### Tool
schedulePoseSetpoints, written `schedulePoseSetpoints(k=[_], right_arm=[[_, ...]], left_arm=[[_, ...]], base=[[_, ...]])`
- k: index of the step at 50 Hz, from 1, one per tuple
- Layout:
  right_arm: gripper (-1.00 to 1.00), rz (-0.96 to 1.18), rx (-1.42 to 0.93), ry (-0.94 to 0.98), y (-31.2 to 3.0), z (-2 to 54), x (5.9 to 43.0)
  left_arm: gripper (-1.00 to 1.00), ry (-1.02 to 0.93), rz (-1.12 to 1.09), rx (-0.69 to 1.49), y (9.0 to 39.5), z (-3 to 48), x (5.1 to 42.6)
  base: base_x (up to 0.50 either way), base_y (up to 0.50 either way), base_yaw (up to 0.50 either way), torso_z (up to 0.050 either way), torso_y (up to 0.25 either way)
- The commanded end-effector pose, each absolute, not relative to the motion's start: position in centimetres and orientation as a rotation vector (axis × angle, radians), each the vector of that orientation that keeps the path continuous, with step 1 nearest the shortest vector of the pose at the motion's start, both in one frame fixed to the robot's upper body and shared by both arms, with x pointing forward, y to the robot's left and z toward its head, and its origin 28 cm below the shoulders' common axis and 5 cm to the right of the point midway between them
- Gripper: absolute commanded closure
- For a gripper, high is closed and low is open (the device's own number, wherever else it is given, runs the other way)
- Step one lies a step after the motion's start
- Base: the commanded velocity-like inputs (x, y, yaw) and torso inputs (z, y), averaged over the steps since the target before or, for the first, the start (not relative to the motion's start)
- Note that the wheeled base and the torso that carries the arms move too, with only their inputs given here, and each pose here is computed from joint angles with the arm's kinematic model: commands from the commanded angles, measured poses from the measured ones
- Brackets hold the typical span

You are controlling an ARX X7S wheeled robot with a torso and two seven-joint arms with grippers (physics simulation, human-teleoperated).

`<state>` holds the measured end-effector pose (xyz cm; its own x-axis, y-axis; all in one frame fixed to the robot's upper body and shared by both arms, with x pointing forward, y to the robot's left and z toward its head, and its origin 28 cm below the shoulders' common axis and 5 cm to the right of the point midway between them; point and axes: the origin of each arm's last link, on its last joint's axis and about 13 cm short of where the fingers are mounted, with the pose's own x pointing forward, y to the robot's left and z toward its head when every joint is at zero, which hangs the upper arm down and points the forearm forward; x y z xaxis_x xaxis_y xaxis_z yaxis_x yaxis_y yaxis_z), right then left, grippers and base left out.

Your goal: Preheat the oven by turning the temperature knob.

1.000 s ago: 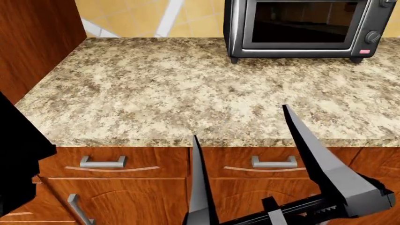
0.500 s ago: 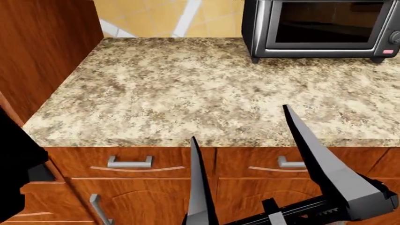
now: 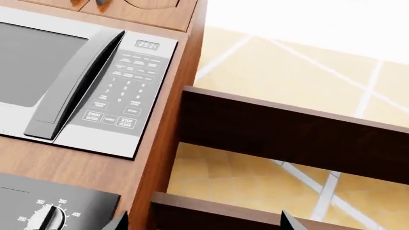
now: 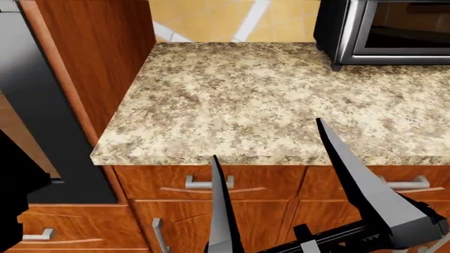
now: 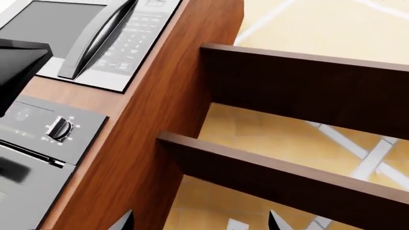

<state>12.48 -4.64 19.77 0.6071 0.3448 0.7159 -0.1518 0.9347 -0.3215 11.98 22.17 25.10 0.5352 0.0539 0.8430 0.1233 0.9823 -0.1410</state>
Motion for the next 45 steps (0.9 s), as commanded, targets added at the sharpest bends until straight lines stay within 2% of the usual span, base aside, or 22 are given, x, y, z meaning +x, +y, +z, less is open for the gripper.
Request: schedulePoseSetpoints(k=[1,45], right_arm=[[-1.0,0.294,-0.241,-0.876,-4.65,19.79,12.48],[-1.0,0.289,-0.226,-0.893,-4.65,19.88,12.44]], left_arm=[[-1.0,-1.008,-0.043,-0.19,22.19,25.09,11.95],[-1.0,-1.004,-0.045,-0.189,22.22,25.06,11.91]], base=[[0.0,0.5,0.0,0.0,0.0],[0.0,0.49,0.0,0.0,0.0]])
